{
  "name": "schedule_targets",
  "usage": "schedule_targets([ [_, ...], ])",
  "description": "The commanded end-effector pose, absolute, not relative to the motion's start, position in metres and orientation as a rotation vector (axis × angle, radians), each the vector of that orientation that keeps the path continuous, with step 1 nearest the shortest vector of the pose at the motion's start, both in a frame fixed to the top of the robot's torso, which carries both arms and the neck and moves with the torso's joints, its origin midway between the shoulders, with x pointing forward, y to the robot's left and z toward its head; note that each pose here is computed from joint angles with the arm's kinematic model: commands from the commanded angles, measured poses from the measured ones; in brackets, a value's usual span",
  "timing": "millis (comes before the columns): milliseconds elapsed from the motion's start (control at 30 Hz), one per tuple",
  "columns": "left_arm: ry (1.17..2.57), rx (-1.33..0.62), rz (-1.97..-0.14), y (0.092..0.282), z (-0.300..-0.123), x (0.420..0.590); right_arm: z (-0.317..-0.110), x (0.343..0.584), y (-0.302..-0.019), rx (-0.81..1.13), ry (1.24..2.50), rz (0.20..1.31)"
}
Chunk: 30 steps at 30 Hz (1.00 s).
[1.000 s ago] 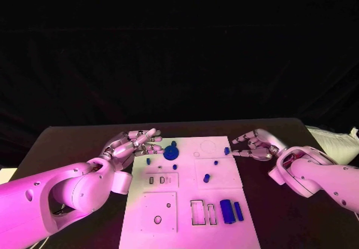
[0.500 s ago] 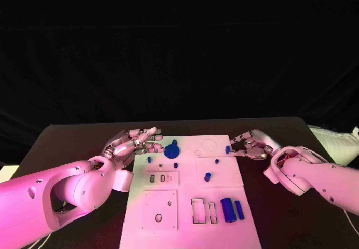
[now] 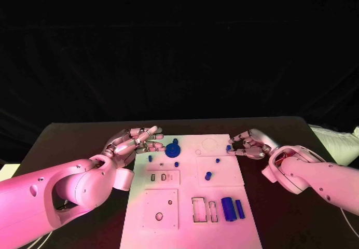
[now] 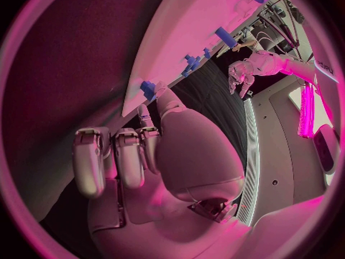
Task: Assemble the parts on the task board
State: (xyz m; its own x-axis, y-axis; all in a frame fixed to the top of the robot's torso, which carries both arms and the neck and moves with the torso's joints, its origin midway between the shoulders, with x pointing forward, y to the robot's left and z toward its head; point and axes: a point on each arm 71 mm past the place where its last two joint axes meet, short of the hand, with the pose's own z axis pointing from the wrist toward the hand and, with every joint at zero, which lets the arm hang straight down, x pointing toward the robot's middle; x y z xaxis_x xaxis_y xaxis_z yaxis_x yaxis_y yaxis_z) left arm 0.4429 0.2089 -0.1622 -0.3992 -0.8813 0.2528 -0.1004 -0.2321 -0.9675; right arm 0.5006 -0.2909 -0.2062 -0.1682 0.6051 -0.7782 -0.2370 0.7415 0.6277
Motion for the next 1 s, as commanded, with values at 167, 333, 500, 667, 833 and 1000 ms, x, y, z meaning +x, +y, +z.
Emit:
schedule_targets([
  [167,1.434,-1.199,-1.718,0.2069,-0.1614,0.4421,-0.2092,0.5015,-0.2876,0.292,1.598,0.765],
  [333,1.434,-1.199,-1.718,0.2068,-0.1614,0.442,-0.2104,0.502,-0.2864,0.288,1.603,0.76],
  [500,1.434,-1.2,-1.717,0.2068,-0.1614,0.442,-0.2112,0.5019,-0.2856,0.283,1.609,0.754],
  [667,1.436,-1.201,-1.716,0.2072,-0.1616,0.4423,-0.2119,0.502,-0.2853,0.282,1.615,0.754],
  [833,1.435,-1.202,-1.712,0.2082,-0.1619,0.4429,-0.2123,0.5022,-0.2853,0.283,1.619,0.752],
  [1000,1.435,-1.202,-1.711,0.2085,-0.162,0.443,-0.2125,0.5024,-0.285,0.284,1.621,0.752],
])
